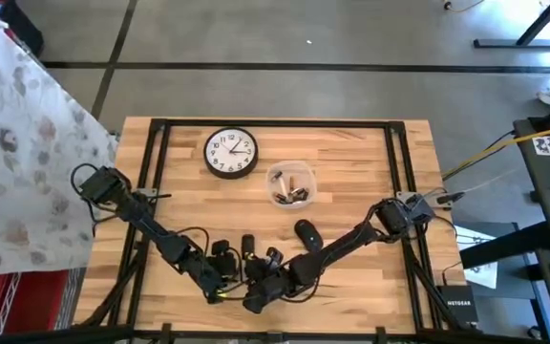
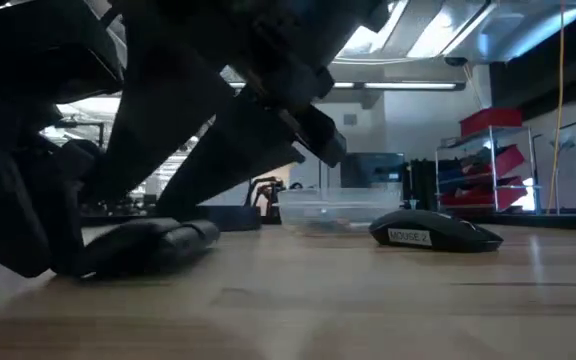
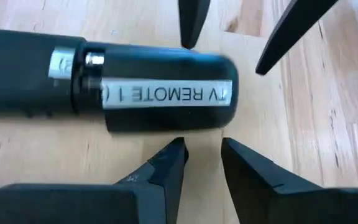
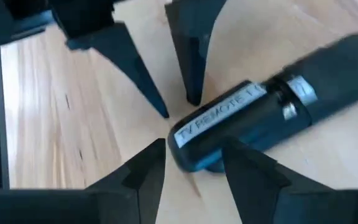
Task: Insert battery
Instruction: Close the remote control battery cover
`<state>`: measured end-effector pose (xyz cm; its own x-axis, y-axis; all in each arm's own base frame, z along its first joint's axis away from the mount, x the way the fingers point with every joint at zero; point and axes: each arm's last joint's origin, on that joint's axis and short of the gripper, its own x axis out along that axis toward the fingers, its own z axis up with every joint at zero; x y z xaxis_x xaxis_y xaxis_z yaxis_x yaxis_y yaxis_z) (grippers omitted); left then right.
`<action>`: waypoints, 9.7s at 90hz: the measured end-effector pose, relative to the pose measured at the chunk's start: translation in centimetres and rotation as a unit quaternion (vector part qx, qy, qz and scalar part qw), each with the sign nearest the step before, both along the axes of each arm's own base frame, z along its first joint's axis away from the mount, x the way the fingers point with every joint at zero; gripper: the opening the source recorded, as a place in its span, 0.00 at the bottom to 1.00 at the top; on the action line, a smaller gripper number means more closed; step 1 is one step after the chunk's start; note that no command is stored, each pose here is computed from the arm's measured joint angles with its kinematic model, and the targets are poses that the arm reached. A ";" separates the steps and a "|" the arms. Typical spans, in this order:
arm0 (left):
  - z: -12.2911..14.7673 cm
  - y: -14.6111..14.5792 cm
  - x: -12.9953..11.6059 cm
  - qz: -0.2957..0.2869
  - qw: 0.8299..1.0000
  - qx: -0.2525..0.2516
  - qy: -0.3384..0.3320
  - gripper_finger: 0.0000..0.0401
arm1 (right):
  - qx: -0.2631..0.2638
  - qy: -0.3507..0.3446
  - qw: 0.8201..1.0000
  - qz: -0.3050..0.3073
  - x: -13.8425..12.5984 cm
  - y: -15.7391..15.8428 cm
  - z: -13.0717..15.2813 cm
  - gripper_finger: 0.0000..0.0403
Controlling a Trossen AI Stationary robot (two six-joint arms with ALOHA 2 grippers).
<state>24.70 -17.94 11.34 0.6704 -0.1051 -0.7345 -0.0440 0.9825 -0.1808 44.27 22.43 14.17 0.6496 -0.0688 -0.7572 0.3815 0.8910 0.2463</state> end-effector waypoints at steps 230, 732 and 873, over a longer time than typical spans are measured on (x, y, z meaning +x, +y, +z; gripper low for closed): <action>3.1 2.0 0.5 0.029 0.993 0.112 -0.034 0.24 | -0.039 0.077 0.996 0.005 0.6 -2.2 0.2 0.37; 0.0 5.3 -1.1 0.117 0.987 0.111 0.021 0.24 | -0.152 0.078 0.985 -0.018 -2.2 -0.3 -4.6 0.46; 1.9 4.2 -1.4 0.110 0.983 0.140 -0.049 0.24 | 0.123 0.220 0.896 -0.365 -24.7 -0.4 1.9 0.15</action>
<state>23.29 -13.73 13.20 0.7237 0.2470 -0.6445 -0.2559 0.9632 0.0818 19.58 22.01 16.05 0.1339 -0.1491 -0.9797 0.9491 0.3037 0.0835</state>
